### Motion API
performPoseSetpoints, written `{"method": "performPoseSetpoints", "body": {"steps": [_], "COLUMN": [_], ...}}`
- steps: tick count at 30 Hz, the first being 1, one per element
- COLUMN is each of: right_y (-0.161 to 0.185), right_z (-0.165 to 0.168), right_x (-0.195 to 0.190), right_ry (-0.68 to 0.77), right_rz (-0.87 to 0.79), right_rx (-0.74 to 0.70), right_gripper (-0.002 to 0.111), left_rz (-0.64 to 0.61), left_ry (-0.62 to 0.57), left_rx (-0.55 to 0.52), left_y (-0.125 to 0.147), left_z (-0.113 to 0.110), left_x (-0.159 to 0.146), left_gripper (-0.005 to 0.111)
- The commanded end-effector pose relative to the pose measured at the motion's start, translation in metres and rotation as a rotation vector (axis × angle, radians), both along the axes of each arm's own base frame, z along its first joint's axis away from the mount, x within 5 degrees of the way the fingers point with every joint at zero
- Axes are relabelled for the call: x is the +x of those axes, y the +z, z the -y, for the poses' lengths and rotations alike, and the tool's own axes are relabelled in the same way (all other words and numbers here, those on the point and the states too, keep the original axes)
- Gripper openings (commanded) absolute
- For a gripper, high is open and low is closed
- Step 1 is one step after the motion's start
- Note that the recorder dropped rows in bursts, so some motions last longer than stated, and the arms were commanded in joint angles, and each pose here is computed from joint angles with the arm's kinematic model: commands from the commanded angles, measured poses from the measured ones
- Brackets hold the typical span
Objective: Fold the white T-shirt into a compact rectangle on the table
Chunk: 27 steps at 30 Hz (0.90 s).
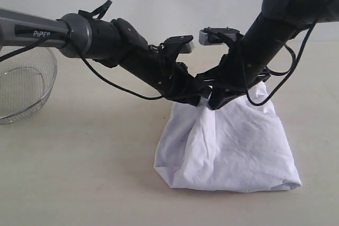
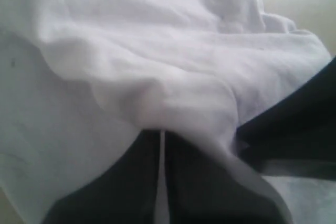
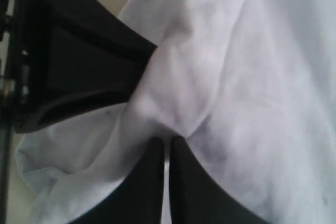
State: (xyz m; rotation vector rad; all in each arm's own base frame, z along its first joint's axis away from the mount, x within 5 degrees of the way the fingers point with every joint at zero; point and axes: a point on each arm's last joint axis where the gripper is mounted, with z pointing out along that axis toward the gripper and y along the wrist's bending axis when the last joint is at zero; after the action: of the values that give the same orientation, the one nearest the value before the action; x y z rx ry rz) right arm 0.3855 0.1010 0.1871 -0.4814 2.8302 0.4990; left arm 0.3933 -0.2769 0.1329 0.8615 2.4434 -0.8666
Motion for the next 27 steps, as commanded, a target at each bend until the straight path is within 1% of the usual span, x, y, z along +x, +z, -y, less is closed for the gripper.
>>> {"method": "performPoseSetpoints", "body": {"steps": [1,4,7,11,14,17,19,21,24,27], "right_y": [-0.013,-0.017,-0.014,0.002,0.014,0.029,0.038,0.049,0.061,0.07], "right_z": [-0.019,-0.03,-0.021,0.003,0.008,0.009,0.011,0.016,0.029,0.041], "right_x": [0.004,0.005,0.008,0.007,0.002,-0.005,-0.009,-0.012,-0.016,-0.02], "right_ry": [0.004,0.015,-0.029,-0.038,0.006,0.04,0.048,0.041,0.003,-0.033], "right_rz": [0.026,0.057,0.073,0.077,0.076,0.084,0.102,0.129,0.161,0.174], "right_rx": [0.012,0.01,-0.003,-0.03,-0.035,-0.042,-0.054,-0.101,-0.227,-0.334], "right_gripper": [0.0,0.0,0.0,0.0,0.0,0.0,0.0,0.0,0.0,0.0], "left_rz": [-0.008,-0.001,-0.016,0.015,0.032,0.051,0.061,0.062,0.047,-0.049], "left_ry": [0.01,0.003,0.042,0.058,0.069,0.106,0.091,0.058,0.036,-0.012], "left_rx": [-0.048,-0.062,-0.045,0.048,0.054,0.087,0.097,0.106,0.12,0.113], "left_y": [0.006,0.01,0.009,0.004,0.004,0.001,0.0,0.0,0.002,0.008], "left_z": [0.005,0.006,0.001,-0.011,-0.013,-0.016,-0.017,-0.017,-0.023,-0.037], "left_x": [-0.001,-0.001,0.002,0.008,0.01,0.014,0.014,0.012,0.012,0.009], "left_gripper": [0.004,0.004,0.004,0.004,0.004,0.004,0.004,0.004,0.004,0.004]}}
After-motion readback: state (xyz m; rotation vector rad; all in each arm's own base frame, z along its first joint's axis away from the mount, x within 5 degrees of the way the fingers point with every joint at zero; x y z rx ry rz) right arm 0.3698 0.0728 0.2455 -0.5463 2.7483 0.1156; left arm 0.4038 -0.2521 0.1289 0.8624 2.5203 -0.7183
